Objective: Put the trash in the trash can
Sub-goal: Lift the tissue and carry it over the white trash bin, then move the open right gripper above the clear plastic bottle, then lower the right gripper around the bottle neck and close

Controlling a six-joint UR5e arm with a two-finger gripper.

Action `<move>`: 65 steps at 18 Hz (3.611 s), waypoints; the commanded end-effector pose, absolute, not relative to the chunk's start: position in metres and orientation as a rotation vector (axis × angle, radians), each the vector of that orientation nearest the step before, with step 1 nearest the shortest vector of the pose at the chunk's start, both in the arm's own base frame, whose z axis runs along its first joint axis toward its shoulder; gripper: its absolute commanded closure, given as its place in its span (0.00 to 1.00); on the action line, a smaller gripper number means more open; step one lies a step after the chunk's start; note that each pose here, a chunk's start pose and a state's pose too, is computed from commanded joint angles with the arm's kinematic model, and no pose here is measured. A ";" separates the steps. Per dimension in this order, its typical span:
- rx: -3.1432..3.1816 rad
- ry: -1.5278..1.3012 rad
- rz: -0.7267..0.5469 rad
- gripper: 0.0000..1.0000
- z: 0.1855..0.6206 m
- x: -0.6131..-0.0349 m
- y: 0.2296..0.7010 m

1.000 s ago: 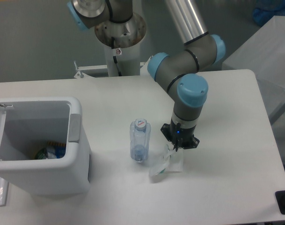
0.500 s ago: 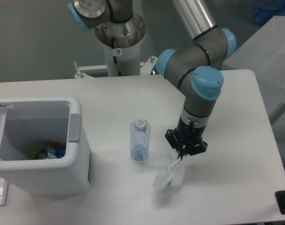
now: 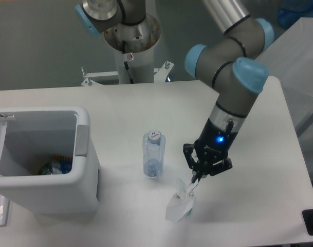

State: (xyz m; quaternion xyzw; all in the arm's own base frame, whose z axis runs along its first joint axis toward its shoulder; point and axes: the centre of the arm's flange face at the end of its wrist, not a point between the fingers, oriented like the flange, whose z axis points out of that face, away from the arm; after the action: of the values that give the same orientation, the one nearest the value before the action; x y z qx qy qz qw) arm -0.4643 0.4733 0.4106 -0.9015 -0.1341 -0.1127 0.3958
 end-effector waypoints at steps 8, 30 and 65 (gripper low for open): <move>-2.196 -0.277 -0.320 1.00 0.489 -0.389 0.488; -2.193 -0.115 -0.503 0.05 0.503 -0.227 0.507; -2.930 -0.175 -0.084 0.00 0.391 -0.349 0.484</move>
State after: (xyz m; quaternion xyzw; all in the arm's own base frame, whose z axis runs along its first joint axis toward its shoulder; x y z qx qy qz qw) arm -0.3488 0.4840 0.3912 -0.9926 -0.0594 -0.0286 0.1022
